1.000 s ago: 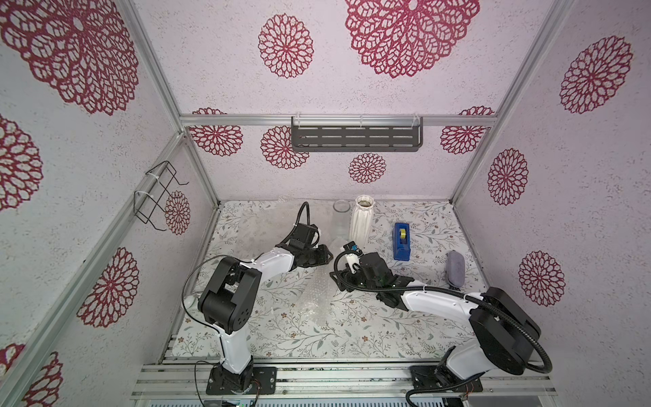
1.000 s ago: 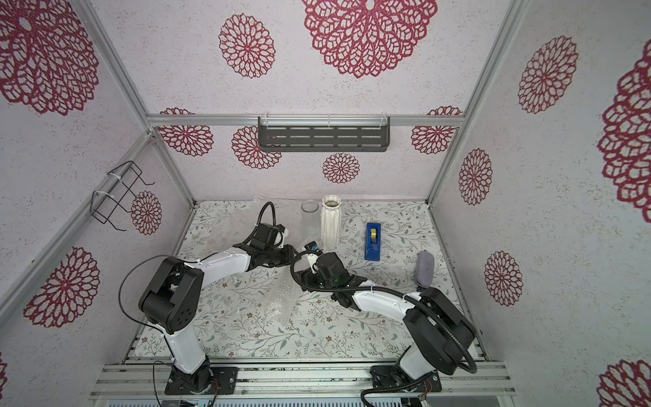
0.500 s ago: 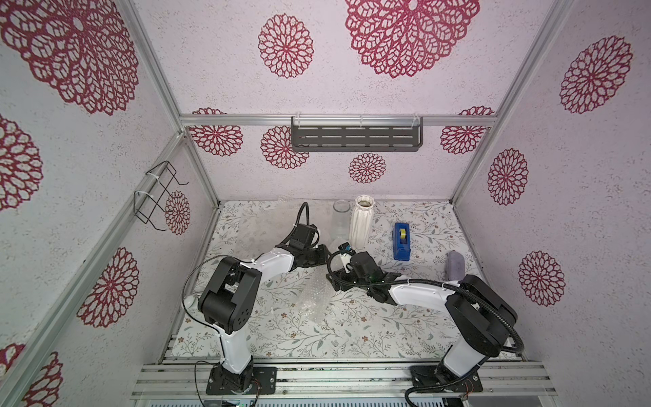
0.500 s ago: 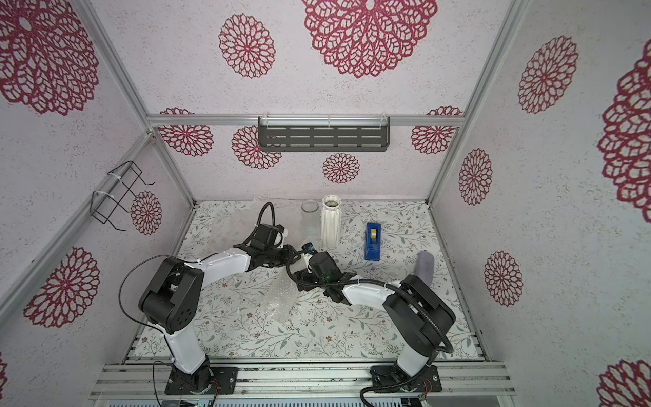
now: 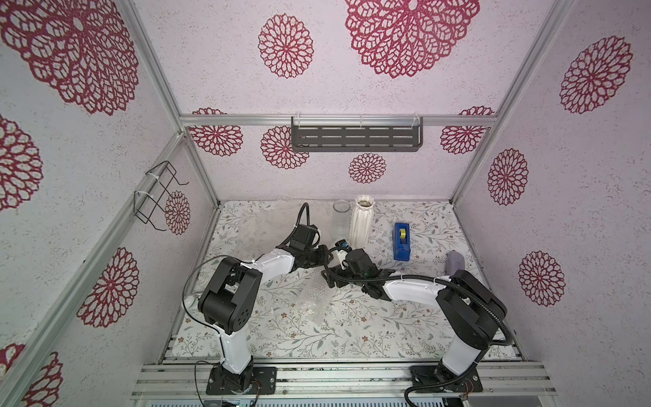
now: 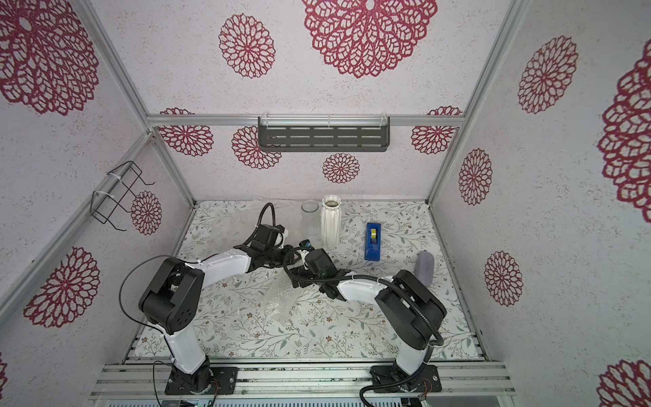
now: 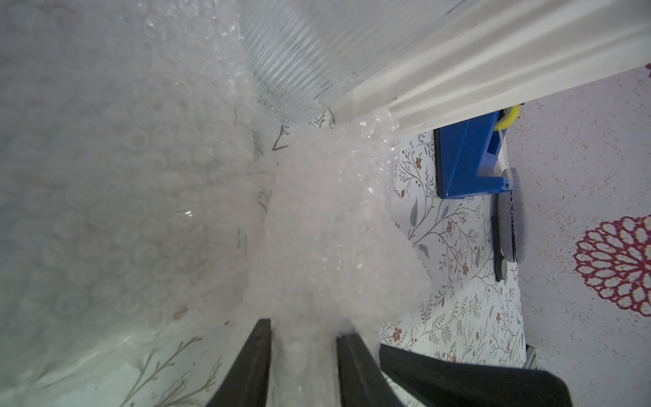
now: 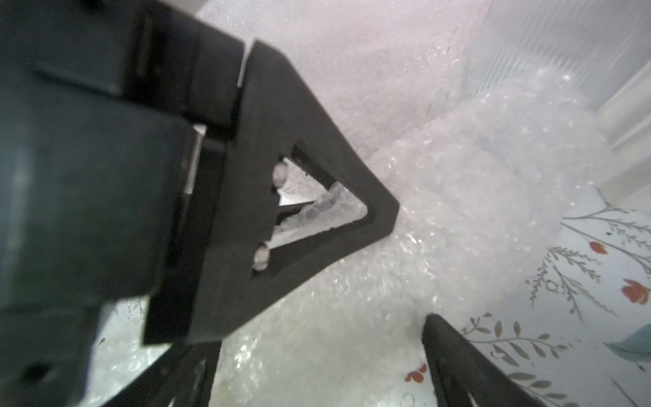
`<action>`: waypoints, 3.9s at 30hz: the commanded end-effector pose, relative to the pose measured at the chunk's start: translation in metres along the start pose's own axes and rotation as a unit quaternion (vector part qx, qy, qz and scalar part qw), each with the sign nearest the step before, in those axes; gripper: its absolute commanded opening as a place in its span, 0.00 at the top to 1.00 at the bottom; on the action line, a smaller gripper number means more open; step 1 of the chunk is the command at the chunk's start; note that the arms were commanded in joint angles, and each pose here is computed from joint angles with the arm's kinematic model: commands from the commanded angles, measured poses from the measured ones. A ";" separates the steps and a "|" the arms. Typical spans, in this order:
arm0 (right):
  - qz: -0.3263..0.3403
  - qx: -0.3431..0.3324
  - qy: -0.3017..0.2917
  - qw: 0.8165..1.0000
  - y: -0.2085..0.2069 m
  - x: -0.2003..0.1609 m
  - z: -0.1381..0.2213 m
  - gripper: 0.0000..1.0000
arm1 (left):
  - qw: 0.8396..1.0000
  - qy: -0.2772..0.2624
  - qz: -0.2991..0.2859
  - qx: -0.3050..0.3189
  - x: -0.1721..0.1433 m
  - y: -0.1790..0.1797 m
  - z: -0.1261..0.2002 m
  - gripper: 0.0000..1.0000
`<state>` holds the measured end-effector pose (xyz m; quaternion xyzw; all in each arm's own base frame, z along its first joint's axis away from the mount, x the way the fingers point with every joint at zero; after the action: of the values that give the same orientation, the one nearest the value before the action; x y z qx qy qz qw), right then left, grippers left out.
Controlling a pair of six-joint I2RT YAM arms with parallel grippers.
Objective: Wrap vases in bubble wrap
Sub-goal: Stick the tape on the bubble wrap.
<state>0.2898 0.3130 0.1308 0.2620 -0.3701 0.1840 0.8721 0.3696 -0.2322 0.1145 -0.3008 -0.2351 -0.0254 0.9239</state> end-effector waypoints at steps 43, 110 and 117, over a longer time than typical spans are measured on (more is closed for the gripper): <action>-0.012 -0.034 0.025 0.999 -0.006 -0.046 0.031 0.15 | 0.999 0.037 0.012 0.027 -0.022 0.004 -0.003 0.68; -0.066 -0.159 -0.136 0.976 -0.096 -0.015 0.140 0.06 | 0.966 0.169 -0.130 0.144 -0.078 -0.018 0.039 0.02; -0.053 -0.168 -0.136 0.975 -0.097 -0.013 0.143 0.06 | 0.967 0.168 -0.122 0.149 -0.078 -0.019 0.033 0.12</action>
<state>0.2493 0.1514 0.1655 0.1549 -0.4801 0.0415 0.8624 0.2811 -0.2272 0.1098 -0.1083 -0.1101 -0.1484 0.9768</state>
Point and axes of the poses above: each gripper's point midway between its finger pads, its own z axis back along the fingers, its own y axis along the line the jaws close on, x = y × z, the point moved 6 cm from there along z, back along the fingers, and after that the axes turned 3 degrees about -z, right-handed, at the moved point
